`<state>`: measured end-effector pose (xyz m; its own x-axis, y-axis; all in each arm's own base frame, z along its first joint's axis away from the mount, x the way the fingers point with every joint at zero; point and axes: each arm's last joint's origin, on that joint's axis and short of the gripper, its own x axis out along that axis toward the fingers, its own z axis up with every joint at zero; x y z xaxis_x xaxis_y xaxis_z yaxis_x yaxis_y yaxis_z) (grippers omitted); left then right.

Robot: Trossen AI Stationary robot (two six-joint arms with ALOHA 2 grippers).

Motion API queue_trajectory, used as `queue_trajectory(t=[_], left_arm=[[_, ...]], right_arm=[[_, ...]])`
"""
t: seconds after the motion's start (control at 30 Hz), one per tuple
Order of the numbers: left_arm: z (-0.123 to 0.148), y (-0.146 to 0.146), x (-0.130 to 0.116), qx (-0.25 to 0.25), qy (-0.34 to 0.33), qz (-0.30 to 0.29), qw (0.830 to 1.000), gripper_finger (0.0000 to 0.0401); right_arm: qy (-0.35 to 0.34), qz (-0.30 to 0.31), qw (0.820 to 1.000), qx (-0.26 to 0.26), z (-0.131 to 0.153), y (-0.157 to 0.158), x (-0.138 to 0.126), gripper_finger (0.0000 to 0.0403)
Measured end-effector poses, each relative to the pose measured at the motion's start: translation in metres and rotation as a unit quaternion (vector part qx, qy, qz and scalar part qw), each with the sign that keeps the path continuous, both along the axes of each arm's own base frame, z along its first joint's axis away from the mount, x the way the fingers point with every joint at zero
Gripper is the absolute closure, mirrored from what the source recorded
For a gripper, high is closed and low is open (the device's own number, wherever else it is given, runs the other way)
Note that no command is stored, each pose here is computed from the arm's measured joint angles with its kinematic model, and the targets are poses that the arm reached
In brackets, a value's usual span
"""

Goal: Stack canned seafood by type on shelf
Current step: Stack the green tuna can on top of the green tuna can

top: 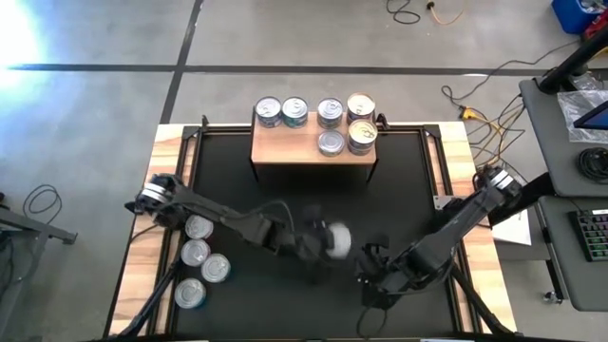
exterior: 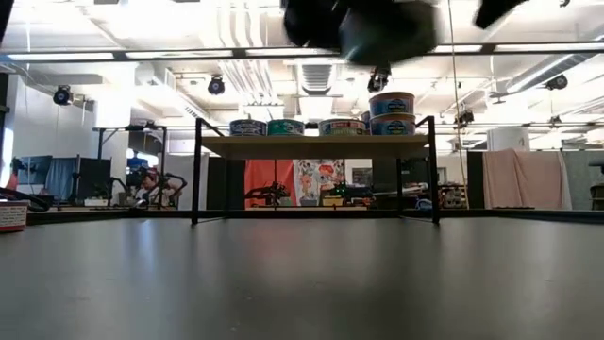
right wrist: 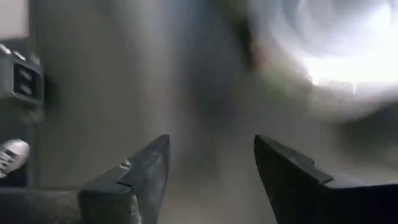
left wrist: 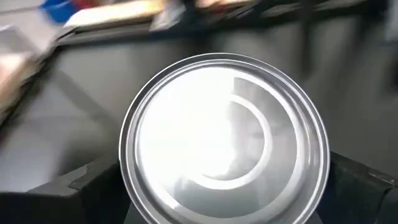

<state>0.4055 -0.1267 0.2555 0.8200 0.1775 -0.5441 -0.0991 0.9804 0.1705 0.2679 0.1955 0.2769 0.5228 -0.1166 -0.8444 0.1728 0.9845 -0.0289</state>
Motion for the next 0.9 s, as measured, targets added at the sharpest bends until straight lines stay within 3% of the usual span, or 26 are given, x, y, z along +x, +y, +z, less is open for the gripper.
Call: queue_trajectory(t=[0.1, 0.3, 0.43, 0.53, 0.7, 0.8, 0.9], left_arm=[[0.006, 0.021, -0.015, 0.014, 0.015, 0.032, 0.999, 0.0025], [0.024, 0.064, -0.048, -0.013, -0.006, 0.081, 0.997, 0.0025], [0.038, 0.091, -0.063, -0.011, -0.028, 0.101, 0.994, 0.0024], [0.050, 0.116, -0.064, -0.028, -0.041, 0.103, 0.993, 0.0020], [0.066, 0.156, -0.057, -0.037, -0.052, 0.116, 0.991, 0.0017], [0.072, 0.175, -0.056, -0.011, -0.040, 0.121, 0.992, 0.0017], [0.073, 0.194, -0.048, 0.010, -0.023, 0.123, 0.992, 0.0016]], right_arm=[[-0.006, -0.001, 1.000, 0.001, 0.012, -0.005, -0.007, 0.0194], [-0.053, -0.011, 0.998, 0.006, 0.047, -0.031, -0.013, 0.0220], [-0.096, -0.046, 0.994, 0.005, 0.069, -0.057, -0.014, 0.0237], [-0.135, -0.092, 0.986, -0.017, 0.085, -0.081, -0.016, 0.0250], [-0.187, -0.102, 0.973, -0.087, 0.108, -0.120, -0.014, 0.0278], [-0.203, -0.066, 0.970, -0.120, 0.119, -0.143, -0.008, 0.0304], [-0.187, -0.026, 0.975, -0.117, 0.119, -0.172, 0.000, 0.0343]])
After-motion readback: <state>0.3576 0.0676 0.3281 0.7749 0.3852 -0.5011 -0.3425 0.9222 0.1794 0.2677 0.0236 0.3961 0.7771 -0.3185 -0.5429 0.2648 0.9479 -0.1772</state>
